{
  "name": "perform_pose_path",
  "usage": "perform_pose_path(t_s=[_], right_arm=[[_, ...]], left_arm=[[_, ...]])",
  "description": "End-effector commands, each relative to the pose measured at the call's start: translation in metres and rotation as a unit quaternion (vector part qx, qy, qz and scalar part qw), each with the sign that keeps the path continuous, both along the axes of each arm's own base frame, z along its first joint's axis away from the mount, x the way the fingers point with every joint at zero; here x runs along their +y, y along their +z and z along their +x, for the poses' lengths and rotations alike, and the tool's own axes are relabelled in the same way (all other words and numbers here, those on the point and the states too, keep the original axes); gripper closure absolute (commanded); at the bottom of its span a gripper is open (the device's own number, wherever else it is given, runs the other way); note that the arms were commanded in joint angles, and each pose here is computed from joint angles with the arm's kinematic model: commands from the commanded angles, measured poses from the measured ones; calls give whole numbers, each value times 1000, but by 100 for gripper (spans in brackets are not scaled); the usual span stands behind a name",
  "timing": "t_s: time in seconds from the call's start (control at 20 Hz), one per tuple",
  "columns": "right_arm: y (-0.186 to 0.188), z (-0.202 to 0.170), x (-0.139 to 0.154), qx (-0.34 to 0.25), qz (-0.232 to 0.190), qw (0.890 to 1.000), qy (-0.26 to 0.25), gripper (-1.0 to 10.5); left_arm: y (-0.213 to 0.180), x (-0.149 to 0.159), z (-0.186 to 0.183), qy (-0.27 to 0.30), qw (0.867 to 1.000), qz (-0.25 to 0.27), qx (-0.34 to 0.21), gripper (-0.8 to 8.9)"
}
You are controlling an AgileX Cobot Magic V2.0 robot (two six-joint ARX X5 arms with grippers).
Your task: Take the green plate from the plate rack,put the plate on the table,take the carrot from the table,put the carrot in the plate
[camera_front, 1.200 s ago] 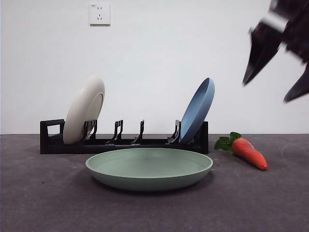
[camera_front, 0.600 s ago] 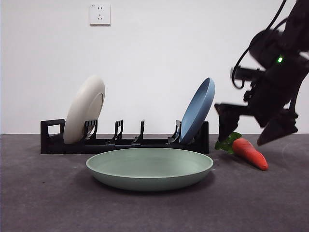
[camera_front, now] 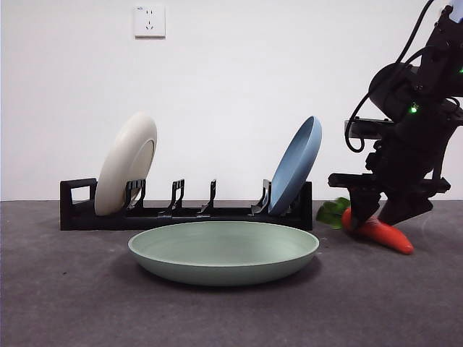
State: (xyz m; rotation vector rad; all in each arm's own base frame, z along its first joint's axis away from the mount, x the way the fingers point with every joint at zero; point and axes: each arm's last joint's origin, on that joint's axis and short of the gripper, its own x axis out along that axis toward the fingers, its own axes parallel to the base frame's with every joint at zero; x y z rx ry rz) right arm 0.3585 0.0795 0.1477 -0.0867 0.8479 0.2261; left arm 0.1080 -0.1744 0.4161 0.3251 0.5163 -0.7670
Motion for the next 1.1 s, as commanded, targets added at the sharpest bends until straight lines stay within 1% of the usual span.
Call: perform_pose_path(t_s=[0.05, 0.1, 0.15, 0.25, 0.35, 0.45, 0.55, 0.6, 0.65, 0.7, 0.8, 0.95, 1.1], right_arm=[[-3, 1, 0, 4, 4, 1000, -7, 861], [-3, 1, 0, 4, 4, 1000, -6, 926], [-3, 1, 0, 4, 6, 1000, -5, 961], [-2, 1, 0, 3, 6, 1000, -5, 958], [9, -4, -1, 3, 5, 1000, -5, 959], [36, -14, -4, -10, 8, 1000, -6, 959], [72, -34, -7, -25, 16, 1000, -7, 959], [90, -46, -7, -36, 24, 999, -5, 959], [106, -57, -5, -48, 42, 998, 13, 959], [120, -67, -1, -61, 64, 996, 30, 959], [133, -80, 11, -79, 76, 993, 51, 959], [124, -88, 43, -53, 79, 991, 99, 959], [107, -91, 80, -35, 78, 985, 153, 959]], left_arm=[[-1, 0, 1, 15, 1000, 3, -7, 562], [-1, 0, 1, 18, 1000, 4, -9, 562], [-1, 0, 1, 18, 1000, 4, -8, 562], [-1, 0, 1, 18, 1000, 4, -9, 562], [-1, 0, 1, 18, 1000, 5, -9, 562], [-1, 0, 1, 18, 1000, 5, -9, 562], [-1, 0, 1, 18, 1000, 6, -10, 562], [-1, 0, 1, 18, 1000, 5, -10, 562], [-1, 0, 1, 17, 1000, 6, -11, 562], [-1, 0, 1, 17, 1000, 7, -11, 562], [-1, 0, 1, 16, 1000, 7, -11, 562], [-1, 0, 1, 16, 1000, 7, -10, 562], [-1, 0, 1, 16, 1000, 7, -10, 562]])
